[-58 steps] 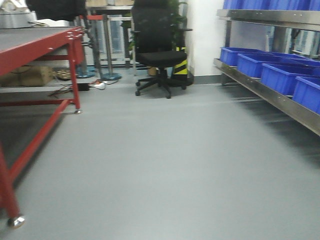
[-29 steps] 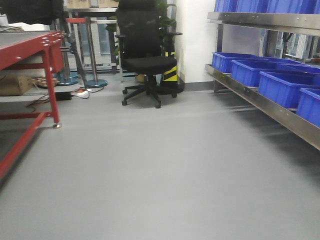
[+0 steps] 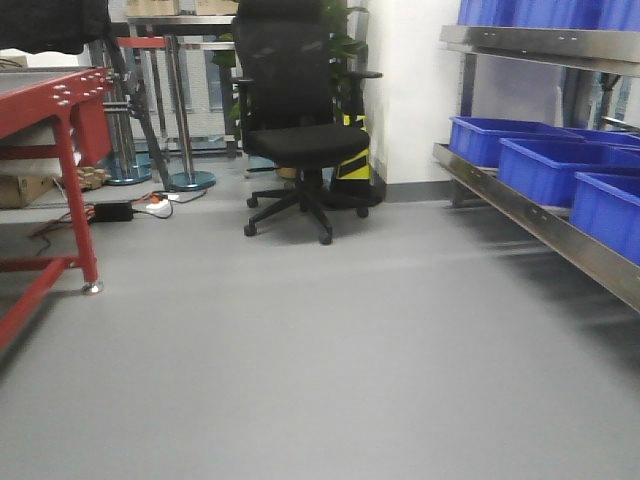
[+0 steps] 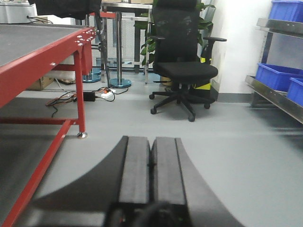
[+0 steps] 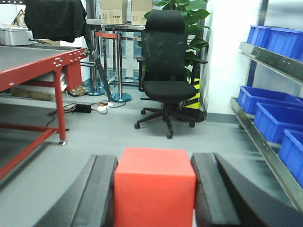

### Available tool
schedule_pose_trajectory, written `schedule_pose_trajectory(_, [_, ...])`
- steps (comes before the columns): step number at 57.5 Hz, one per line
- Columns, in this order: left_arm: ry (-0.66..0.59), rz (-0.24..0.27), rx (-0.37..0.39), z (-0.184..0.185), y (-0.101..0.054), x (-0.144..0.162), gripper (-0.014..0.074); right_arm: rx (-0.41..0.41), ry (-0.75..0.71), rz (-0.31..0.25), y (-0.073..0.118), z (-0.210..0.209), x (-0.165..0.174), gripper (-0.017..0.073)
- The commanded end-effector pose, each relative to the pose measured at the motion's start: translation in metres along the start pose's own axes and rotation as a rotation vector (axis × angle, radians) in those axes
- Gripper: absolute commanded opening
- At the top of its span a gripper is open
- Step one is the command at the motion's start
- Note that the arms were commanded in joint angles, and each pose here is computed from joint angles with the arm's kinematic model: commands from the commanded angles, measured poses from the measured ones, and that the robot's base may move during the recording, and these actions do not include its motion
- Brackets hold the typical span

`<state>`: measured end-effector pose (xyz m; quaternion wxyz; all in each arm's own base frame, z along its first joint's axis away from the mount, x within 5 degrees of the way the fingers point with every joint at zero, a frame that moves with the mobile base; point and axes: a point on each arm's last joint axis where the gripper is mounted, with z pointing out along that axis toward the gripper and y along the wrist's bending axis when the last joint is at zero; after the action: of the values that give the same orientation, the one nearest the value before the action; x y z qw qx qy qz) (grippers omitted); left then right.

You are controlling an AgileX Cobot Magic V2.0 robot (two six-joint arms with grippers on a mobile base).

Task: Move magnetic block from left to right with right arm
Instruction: 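Turn the base and drive to the second carpeted table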

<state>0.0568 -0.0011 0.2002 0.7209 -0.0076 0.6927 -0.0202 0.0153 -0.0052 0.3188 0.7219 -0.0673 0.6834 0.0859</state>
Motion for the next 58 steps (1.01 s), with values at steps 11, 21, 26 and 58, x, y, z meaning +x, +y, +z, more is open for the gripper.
schedule_pose_trajectory(11, [-0.086,-0.010,-0.006,-0.0008,0.0006,-0.0054,-0.0126,-0.003,-0.097,-0.031,0.0009,-0.0009,-0.0159,0.0100])
schedule_pose_trajectory(21, [-0.086,-0.010,-0.006,-0.0008,0.0006,-0.0054,-0.0126,-0.003,-0.097,-0.031,0.0009,-0.0009,-0.0159,0.0100])
schedule_pose_trajectory(26, [-0.086,-0.010,-0.006,-0.0008,0.0006,-0.0054,-0.0126,-0.003,-0.097,-0.031,0.0009,-0.0009,-0.0159,0.0100])
schedule_pose_trajectory(58, [-0.086,-0.010,-0.006,-0.0008,0.0006,-0.0054,-0.0126,-0.003,-0.097,-0.031,0.0009,-0.0009,-0.0159,0.0100])
